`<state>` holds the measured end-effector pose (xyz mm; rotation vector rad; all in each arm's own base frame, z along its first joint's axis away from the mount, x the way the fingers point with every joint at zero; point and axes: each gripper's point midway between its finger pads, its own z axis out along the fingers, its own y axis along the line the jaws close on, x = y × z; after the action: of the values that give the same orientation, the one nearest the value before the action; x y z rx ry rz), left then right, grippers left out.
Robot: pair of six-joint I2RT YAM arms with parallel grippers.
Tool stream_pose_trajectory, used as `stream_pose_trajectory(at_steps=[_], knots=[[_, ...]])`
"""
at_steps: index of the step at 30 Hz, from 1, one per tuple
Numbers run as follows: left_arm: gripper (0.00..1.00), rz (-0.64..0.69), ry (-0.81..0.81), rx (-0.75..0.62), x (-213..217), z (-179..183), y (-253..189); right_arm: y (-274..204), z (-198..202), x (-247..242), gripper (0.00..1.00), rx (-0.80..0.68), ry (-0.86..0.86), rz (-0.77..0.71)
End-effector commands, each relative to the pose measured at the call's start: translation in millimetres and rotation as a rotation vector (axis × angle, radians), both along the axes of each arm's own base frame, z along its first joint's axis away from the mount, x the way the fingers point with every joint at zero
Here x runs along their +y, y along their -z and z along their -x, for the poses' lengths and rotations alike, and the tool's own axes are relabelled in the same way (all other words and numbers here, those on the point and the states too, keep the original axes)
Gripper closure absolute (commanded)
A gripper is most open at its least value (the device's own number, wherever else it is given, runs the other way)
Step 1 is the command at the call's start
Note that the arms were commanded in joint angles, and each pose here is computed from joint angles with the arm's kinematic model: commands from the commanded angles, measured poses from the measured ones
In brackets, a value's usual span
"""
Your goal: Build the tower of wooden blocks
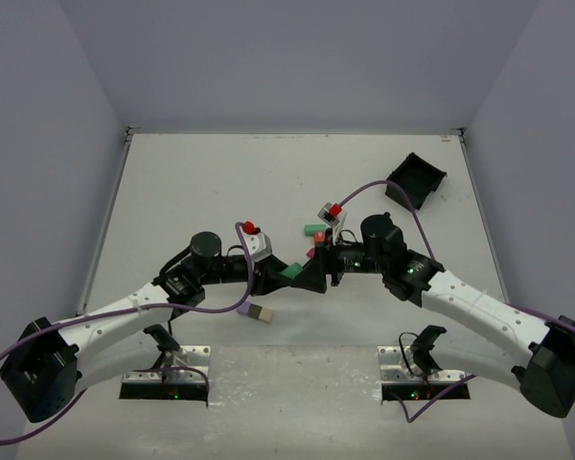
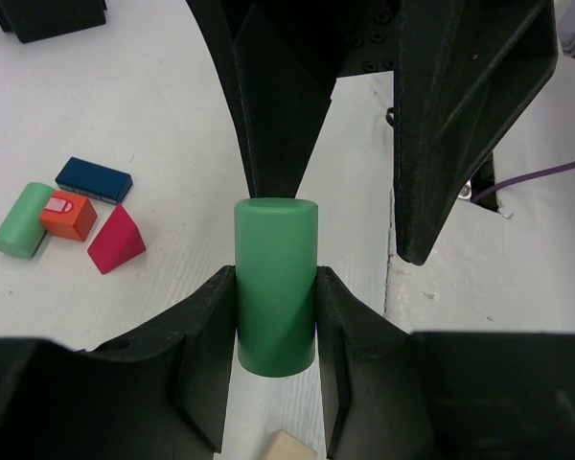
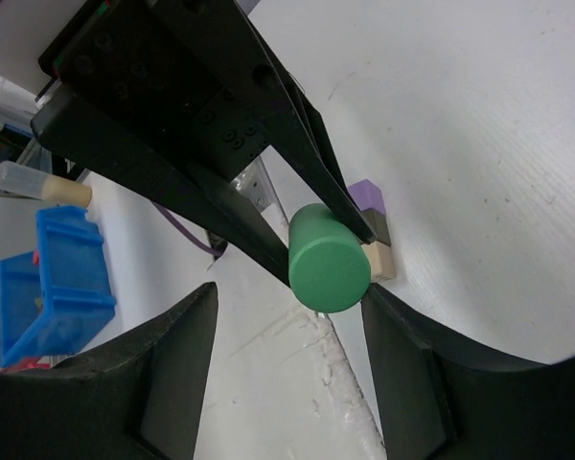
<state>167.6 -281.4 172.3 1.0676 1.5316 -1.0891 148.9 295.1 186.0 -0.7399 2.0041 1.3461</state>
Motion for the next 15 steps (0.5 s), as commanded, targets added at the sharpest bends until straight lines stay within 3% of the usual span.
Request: stream_pose_trajectory(at_steps=[1,6,15], knots=[[0.91,0.052,0.0,-0.055,-2.7,-2.6,-17.3,-24.5,-7.5,8.5,0.39,-0.054,-0.001,-0.072],[0.91,0.055,-0.009,-0.061,-2.1,-4.0,-19.5,-24.8,-7.9,8.0,0.48,-0.062,0.0,-0.069],[0.89,0.053,-0.023,-0.065,-0.1,-4.8,-21.1,-17.9,-17.5,8.3,0.45,-0.041,0.054,-0.048]])
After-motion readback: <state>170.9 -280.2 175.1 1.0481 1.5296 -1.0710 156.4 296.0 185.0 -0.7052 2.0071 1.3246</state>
